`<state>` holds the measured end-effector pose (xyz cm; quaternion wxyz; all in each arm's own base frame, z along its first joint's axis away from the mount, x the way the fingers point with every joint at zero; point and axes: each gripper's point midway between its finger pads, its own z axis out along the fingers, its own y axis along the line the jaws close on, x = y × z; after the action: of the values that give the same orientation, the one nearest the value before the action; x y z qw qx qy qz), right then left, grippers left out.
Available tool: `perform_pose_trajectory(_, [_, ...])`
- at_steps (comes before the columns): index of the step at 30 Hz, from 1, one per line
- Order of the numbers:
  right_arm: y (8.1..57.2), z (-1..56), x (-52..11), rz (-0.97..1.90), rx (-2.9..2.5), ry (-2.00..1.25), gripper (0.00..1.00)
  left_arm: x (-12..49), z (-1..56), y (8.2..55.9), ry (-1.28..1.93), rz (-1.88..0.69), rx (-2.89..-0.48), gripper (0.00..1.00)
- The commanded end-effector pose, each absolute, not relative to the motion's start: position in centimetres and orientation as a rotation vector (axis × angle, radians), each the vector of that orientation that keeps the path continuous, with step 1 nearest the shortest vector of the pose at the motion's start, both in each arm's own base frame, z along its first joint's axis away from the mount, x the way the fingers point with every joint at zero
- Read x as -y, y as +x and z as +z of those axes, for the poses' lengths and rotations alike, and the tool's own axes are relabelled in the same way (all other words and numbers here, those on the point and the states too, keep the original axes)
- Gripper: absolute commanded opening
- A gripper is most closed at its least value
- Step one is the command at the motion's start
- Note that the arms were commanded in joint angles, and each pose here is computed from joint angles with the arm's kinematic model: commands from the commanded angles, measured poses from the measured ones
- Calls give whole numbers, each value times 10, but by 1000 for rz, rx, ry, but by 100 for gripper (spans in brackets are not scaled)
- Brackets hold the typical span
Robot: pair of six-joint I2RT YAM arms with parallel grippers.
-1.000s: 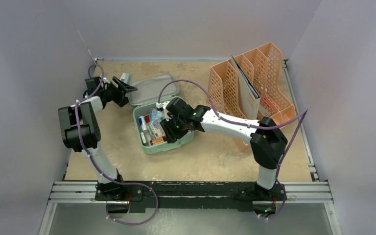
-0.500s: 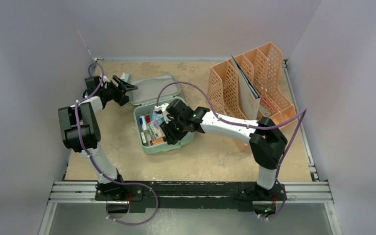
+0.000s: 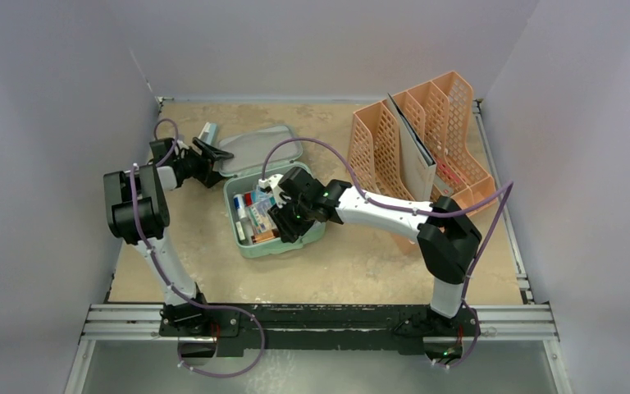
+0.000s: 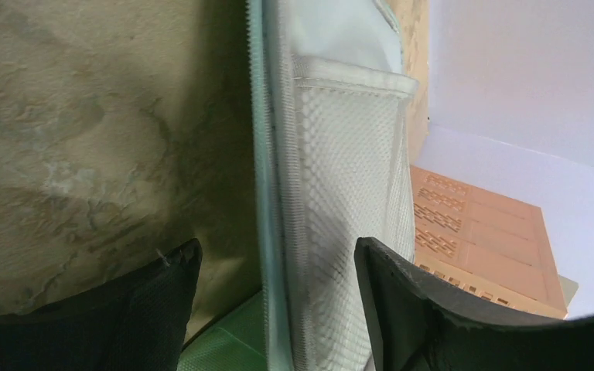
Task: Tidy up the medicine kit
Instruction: Close the medicine box at the center of the board.
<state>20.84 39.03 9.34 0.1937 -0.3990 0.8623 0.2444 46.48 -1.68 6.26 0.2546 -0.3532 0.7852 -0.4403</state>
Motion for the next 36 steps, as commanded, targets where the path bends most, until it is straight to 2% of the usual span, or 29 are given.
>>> perform_pose_trajectory(1, [201, 91, -386, 674, -2420, -1162, 44, 19, 75, 477, -918, -1262, -2057, 71])
perform_pose_trajectory(16, [205, 75, -377, 594, -2427, -1194, 42, 27, 144, 501, -606, -1435, -1850, 61])
perform_pose_trajectory(36, [208, 80, -373, 567, -2405, -1192, 43, 36, 205, 489, -418, -1450, -1811, 61])
